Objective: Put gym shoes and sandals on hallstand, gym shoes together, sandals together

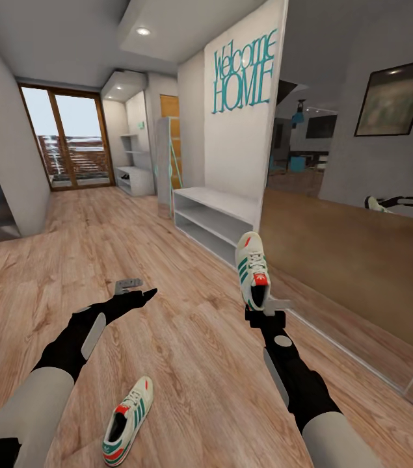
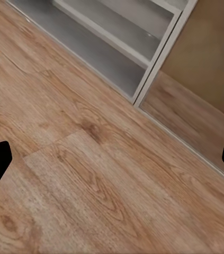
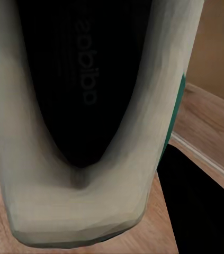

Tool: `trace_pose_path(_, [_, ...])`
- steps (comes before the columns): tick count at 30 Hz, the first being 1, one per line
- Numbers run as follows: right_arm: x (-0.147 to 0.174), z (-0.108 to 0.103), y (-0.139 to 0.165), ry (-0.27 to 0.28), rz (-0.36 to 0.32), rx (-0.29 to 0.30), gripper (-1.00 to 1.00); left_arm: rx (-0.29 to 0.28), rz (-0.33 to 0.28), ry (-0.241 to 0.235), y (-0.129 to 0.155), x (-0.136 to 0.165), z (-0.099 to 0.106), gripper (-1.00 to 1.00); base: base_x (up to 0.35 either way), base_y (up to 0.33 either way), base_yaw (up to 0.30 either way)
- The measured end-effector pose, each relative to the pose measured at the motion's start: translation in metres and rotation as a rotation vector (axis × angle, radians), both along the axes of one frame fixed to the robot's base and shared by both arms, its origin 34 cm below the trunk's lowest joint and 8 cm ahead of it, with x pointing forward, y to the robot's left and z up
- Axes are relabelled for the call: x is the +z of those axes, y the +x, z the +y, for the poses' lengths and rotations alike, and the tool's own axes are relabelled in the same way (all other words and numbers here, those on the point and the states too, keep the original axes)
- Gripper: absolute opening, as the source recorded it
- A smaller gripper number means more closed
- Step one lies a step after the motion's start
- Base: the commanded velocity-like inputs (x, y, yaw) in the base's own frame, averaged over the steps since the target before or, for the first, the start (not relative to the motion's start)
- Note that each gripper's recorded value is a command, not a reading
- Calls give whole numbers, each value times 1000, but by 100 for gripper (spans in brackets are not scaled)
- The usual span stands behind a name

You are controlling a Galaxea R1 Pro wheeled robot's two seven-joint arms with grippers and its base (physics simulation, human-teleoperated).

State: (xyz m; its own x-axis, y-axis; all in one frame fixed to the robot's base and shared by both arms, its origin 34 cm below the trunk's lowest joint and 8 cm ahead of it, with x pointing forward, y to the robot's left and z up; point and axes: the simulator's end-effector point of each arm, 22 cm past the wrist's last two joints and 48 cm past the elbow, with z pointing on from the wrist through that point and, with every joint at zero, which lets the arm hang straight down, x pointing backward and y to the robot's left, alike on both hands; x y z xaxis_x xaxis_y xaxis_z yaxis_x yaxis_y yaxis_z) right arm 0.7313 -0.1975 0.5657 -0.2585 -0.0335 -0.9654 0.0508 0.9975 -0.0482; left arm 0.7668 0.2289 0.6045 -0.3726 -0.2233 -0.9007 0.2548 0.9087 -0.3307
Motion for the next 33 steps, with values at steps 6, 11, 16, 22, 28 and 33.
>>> trace_pose_path(6, [0,0,0,-1,0,1,-100,0,0,0,0,0,0,100,40,116,0])
trace_pose_path(11, [0,0,0,-1,1,1,-100,0,0,0,0,0,0,100,12,23,0])
trace_pose_path(16, [0,0,0,-1,0,1,-100,0,0,0,0,0,0,100,117,138,0])
trace_pose_path(22, [0,0,0,-1,0,1,-100,0,-1,0,0,0,0,100,185,186,0])
trace_pose_path(28, [0,0,0,-1,1,1,-100,0,0,0,0,0,0,100,55,44,0])
trace_pose_path(33, [0,0,0,-1,0,1,-100,-1,0,-1,0,0,-1,100,30,40,0])
